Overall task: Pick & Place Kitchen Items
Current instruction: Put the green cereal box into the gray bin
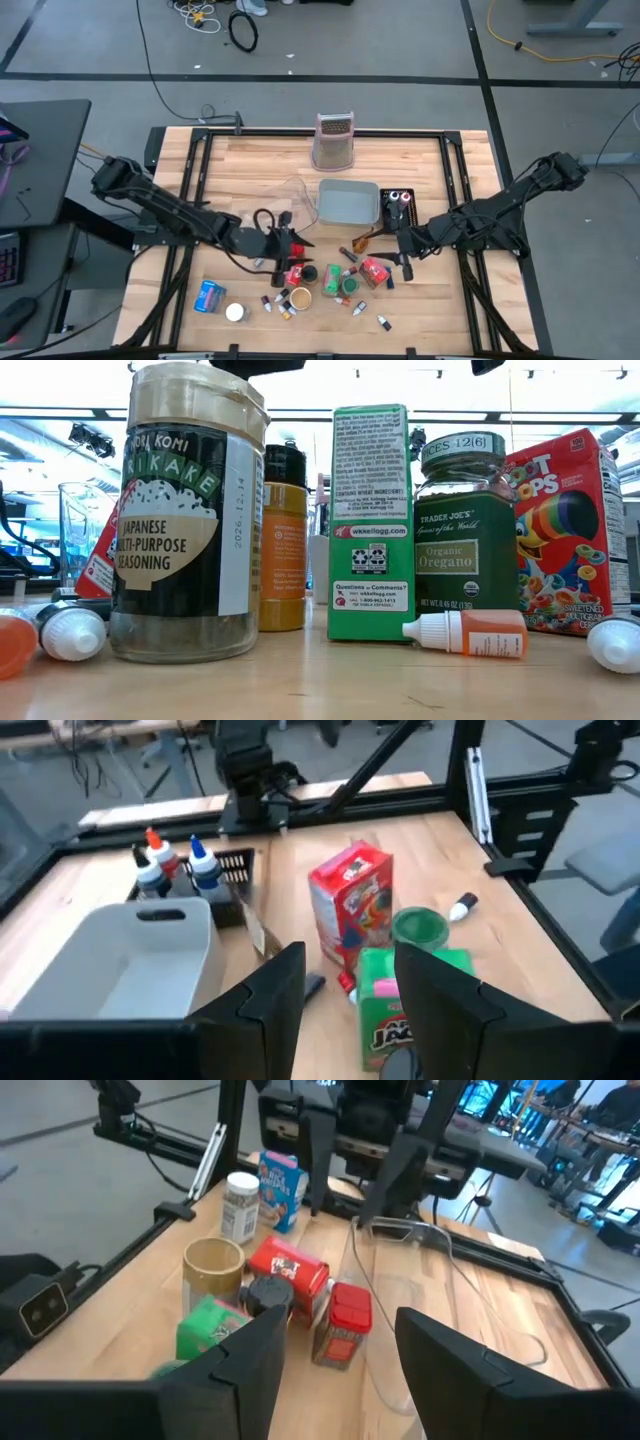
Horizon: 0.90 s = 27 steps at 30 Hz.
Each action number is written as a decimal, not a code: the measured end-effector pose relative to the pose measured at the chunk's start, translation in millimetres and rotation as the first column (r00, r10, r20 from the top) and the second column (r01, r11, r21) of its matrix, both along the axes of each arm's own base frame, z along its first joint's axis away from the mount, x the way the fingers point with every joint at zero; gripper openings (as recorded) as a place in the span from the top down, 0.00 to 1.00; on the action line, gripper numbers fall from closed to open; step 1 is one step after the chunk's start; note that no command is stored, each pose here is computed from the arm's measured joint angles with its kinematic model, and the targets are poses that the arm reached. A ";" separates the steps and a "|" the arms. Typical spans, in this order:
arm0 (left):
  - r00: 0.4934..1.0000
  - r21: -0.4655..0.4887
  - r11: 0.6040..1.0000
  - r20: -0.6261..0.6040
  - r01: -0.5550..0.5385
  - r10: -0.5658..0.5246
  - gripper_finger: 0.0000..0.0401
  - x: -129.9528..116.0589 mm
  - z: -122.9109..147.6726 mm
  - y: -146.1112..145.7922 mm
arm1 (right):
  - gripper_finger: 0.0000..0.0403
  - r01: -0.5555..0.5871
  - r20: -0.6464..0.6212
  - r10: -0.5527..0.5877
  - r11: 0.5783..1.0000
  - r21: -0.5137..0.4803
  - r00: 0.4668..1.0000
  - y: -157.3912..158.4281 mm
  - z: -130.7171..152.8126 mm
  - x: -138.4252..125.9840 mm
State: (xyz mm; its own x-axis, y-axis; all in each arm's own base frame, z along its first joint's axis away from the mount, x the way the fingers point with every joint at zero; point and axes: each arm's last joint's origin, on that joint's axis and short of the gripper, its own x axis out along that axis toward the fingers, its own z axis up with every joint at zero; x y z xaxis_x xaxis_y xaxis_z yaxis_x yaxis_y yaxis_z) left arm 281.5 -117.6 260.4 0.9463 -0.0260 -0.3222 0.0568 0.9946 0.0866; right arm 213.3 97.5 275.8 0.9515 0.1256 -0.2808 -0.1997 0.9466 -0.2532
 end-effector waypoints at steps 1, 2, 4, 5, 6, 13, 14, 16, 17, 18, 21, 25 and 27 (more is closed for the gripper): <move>1.000 0.012 1.000 0.001 0.011 -0.011 0.59 -0.5 0.2 -1.3 | 0.50 0.001 0.001 -0.001 1.000 0.003 1.000 0.0 0.2 0.1; 1.000 0.025 0.999 0.001 0.028 -0.028 0.59 -1.2 0.3 -2.7 | 0.50 0.004 0.001 -0.004 1.000 0.003 1.000 -0.1 0.1 0.2; 0.998 0.043 0.997 0.007 0.069 -0.070 0.59 -3.1 2.2 -5.7 | 0.50 0.010 0.001 -0.010 1.000 0.001 1.000 -0.2 -0.1 0.4; 0.996 0.059 0.995 0.009 0.086 -0.087 0.59 -3.3 2.9 -6.2 | 0.50 0.010 0.002 -0.010 1.000 0.001 1.000 -0.2 0.0 0.4; 0.995 0.075 0.992 0.007 0.098 -0.099 0.59 -3.3 2.8 -6.3 | 0.50 0.010 0.002 -0.010 1.000 0.001 1.000 -0.2 -0.1 0.4; 0.991 0.091 0.987 -0.017 0.133 -0.132 0.59 -4.0 0.6 -6.6 | 0.50 0.004 -0.018 -0.004 1.000 0.005 1.000 5.1 -9.7 10.5; 0.991 0.092 0.987 -0.017 0.132 -0.131 0.59 -4.0 0.5 -6.6 | 0.50 0.005 -0.016 -0.005 1.000 0.014 1.000 6.7 -11.8 13.6; 0.993 0.095 0.988 -0.016 0.120 -0.119 0.57 -4.0 0.5 -6.4 | 0.48 0.009 -0.009 -0.009 1.000 0.030 1.000 10.3 -16.9 20.8; 0.995 0.095 0.990 -0.015 0.103 -0.102 0.57 -4.0 0.6 -6.0 | 0.47 0.008 -0.005 -0.008 1.000 0.029 1.000 12.3 -20.0 24.7; 0.996 0.096 0.992 -0.013 0.086 -0.085 0.55 -3.9 0.6 -5.5 | 0.46 0.005 0.001 -0.005 1.000 0.018 1.000 14.2 -23.0 28.5; 0.999 0.112 0.993 -0.006 0.039 -0.038 0.51 -3.7 0.8 -3.9 | 0.41 -0.010 0.012 0.011 0.999 -0.046 1.000 18.4 -33.6 39.3; 1.000 0.116 0.993 -0.004 0.021 -0.020 0.46 -3.7 0.8 -3.4 | 0.33 -0.022 0.046 0.024 0.999 -0.041 0.999 21.4 -43.9 53.2; 1.000 0.115 0.993 -0.004 0.020 -0.020 0.44 -3.7 0.8 -3.4 | 0.30 -0.086 0.054 0.085 0.996 0.019 0.995 22.7 -47.5 58.6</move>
State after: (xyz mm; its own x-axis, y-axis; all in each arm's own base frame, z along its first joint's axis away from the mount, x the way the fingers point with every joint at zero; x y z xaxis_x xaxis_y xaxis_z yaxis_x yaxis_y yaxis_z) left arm 277.8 -121.0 261.2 0.9449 -0.0077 -0.3272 0.0771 0.9768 0.1997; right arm 272.0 120.2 228.2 0.9504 0.2127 -0.2271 -0.2672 0.9318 -0.2455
